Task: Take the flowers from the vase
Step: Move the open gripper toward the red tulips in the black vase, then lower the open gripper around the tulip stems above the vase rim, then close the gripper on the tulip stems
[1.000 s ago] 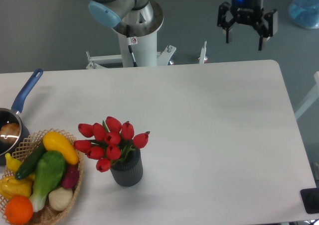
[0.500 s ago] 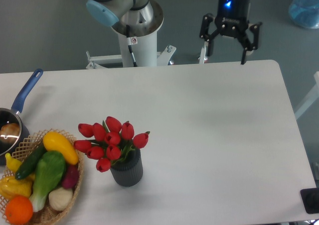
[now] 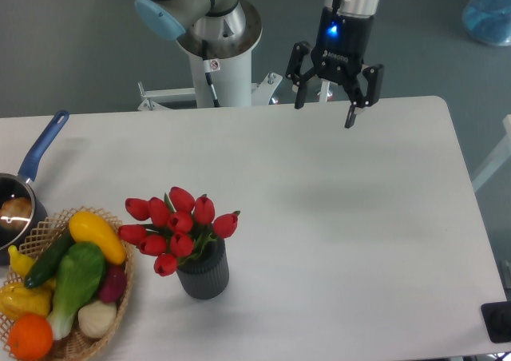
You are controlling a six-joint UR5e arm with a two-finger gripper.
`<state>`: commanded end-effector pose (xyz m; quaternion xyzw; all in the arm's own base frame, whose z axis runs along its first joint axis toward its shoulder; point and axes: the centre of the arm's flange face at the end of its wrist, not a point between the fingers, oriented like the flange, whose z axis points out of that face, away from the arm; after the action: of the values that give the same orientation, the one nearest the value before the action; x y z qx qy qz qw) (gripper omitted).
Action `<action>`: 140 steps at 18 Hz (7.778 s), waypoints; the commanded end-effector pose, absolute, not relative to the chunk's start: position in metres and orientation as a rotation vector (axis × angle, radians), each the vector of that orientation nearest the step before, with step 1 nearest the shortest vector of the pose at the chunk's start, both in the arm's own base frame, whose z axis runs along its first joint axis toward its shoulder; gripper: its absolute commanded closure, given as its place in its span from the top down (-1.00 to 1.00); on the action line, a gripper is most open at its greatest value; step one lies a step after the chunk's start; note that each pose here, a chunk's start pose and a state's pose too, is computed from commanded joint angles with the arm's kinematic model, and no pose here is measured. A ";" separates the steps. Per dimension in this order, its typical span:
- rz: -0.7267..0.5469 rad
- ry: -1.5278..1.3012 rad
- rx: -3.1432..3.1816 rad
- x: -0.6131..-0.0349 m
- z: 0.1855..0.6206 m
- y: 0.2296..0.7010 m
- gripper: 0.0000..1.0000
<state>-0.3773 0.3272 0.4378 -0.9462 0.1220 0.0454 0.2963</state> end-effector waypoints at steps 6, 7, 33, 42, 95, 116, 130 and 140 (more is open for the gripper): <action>0.060 0.372 -2.507 -0.371 0.421 0.351 1.00; 0.044 0.376 -2.499 -0.370 0.418 0.354 1.00; -0.202 0.442 -2.224 -0.357 0.362 0.426 1.00; -0.304 0.336 -2.154 -0.361 0.347 0.436 1.00; -0.389 0.383 -2.075 -0.353 0.316 0.483 1.00; -0.407 0.451 -2.051 -0.341 0.316 0.512 0.57; -0.401 0.452 -2.052 -0.343 0.319 0.512 -0.22; -0.389 0.452 -2.054 -0.347 0.325 0.514 -0.37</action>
<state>-0.3466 0.5143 0.3251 -0.8421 0.1852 -0.1595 0.4808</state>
